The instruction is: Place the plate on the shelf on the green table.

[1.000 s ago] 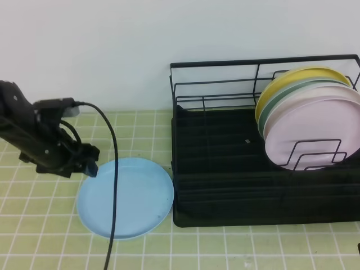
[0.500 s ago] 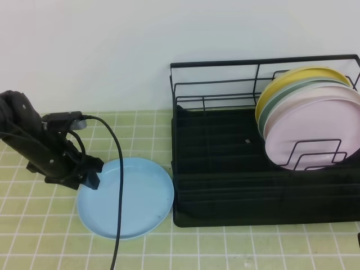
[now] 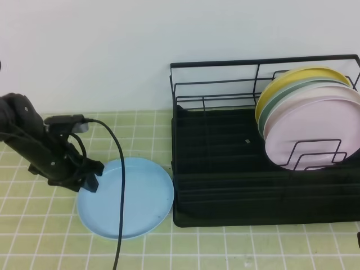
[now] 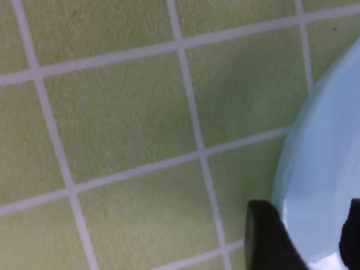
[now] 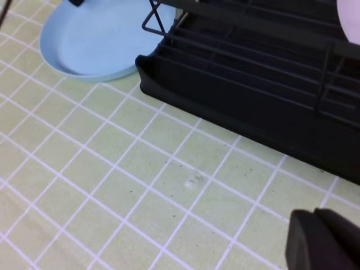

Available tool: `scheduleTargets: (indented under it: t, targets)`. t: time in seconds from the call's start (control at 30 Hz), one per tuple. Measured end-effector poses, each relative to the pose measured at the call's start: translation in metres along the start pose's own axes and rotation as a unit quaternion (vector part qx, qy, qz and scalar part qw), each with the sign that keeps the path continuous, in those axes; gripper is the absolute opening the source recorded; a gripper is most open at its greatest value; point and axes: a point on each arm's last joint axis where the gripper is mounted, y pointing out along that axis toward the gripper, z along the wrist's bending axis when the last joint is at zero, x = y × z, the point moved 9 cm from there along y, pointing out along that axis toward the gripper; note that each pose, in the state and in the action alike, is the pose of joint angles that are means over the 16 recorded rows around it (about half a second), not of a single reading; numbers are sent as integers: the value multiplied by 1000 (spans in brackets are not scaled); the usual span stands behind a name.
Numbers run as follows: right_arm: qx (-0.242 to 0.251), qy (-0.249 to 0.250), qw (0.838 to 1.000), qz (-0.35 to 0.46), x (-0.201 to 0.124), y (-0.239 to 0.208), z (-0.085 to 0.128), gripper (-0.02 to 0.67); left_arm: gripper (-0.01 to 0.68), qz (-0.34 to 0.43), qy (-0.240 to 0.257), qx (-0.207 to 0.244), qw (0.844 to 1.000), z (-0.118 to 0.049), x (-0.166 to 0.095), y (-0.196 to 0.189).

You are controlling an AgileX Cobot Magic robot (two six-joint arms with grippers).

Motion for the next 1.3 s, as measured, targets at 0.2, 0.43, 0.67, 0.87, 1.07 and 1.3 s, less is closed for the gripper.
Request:
scheduleTargets:
  t: [0.2,0.43,0.67,0.87,1.07,1.3]
  targets:
    - [0,1,1000,-1,0,0,0,0,247,7,-1,-2,1000,1,-2,6]
    - [-1,1,1000,-2,1,0,0,0,148,8,-1,-4,1000,1,-3,7]
    - [1,15,1000,-14,5,0,0,0,43,1,14,3,1000,2,2,-2]
    - [11,52,998,-45,16,-1,3,0,8,-39,33,20,999,4,19,-33]
    - [30,98,990,-95,35,-4,7,0,4,-118,39,41,991,9,42,-91]
    - [75,83,981,-159,60,-12,21,-1,4,-239,62,29,969,-15,63,-170]
